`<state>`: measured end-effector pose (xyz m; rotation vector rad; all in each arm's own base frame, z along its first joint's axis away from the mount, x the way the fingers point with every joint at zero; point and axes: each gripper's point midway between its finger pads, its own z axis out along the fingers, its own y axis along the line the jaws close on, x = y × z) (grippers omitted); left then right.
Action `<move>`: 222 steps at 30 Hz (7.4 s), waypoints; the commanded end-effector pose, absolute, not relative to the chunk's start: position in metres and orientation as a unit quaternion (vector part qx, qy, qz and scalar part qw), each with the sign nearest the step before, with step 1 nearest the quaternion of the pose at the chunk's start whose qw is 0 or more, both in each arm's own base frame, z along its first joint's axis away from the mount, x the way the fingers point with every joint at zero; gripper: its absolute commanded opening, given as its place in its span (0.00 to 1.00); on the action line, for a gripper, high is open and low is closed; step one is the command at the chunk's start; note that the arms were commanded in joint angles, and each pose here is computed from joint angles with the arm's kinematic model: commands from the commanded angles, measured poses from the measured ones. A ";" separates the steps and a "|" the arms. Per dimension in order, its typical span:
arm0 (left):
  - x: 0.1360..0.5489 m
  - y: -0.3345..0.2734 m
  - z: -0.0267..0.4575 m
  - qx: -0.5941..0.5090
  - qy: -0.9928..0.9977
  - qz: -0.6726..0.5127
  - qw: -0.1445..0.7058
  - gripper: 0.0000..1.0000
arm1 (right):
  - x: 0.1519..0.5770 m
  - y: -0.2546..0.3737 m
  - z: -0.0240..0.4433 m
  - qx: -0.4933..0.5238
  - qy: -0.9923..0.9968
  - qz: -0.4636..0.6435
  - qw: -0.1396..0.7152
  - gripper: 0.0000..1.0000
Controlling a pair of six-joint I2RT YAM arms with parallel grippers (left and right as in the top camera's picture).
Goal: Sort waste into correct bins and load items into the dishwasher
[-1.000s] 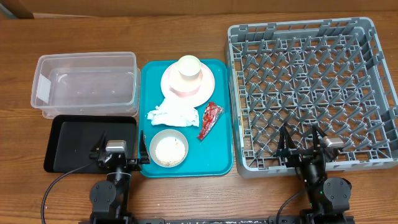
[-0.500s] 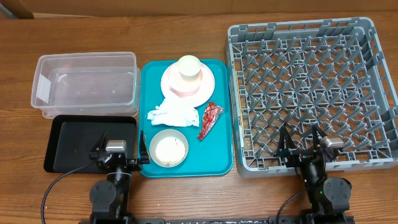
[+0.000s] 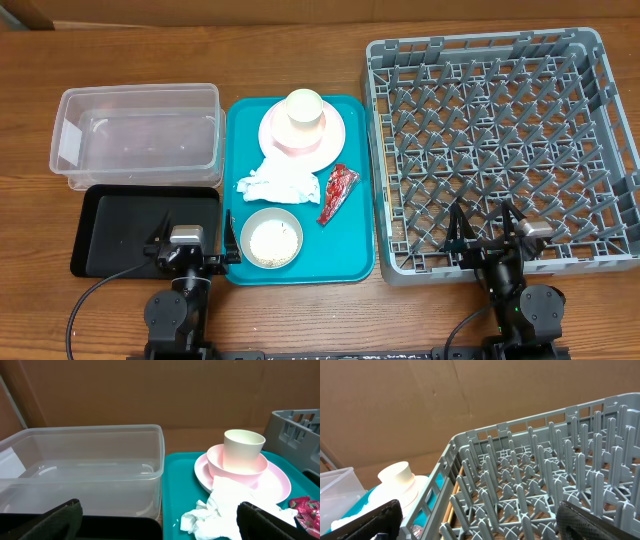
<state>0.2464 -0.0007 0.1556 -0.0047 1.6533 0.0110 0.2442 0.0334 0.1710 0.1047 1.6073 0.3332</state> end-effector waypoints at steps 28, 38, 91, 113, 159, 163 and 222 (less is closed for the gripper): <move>0.246 0.002 0.156 -0.001 0.733 0.014 0.680 1.00 | 0.245 0.031 0.169 0.051 0.714 0.146 0.683 1.00; 0.246 -0.006 0.155 0.013 0.734 -0.003 0.679 1.00 | 0.245 0.031 0.169 0.051 0.714 0.146 0.683 1.00; 0.230 -0.094 0.210 -0.045 0.969 -0.238 0.050 0.04 | 0.245 0.031 0.169 0.051 0.714 0.146 0.683 1.00; 0.216 -0.153 0.149 0.018 0.991 -0.109 0.072 0.28 | 0.245 0.031 0.169 0.051 0.714 0.146 0.683 1.00; 0.223 -0.169 0.024 0.034 0.999 0.005 -0.030 0.13 | 0.245 0.031 0.169 0.051 0.714 0.146 0.683 1.00; 0.224 -0.168 0.025 0.034 0.999 0.007 -0.027 0.04 | 0.245 0.031 0.169 0.051 0.714 0.146 0.683 1.00; 0.282 0.034 0.147 -0.226 0.946 -0.219 0.077 0.04 | 0.245 0.031 0.169 0.050 0.714 0.146 0.683 1.00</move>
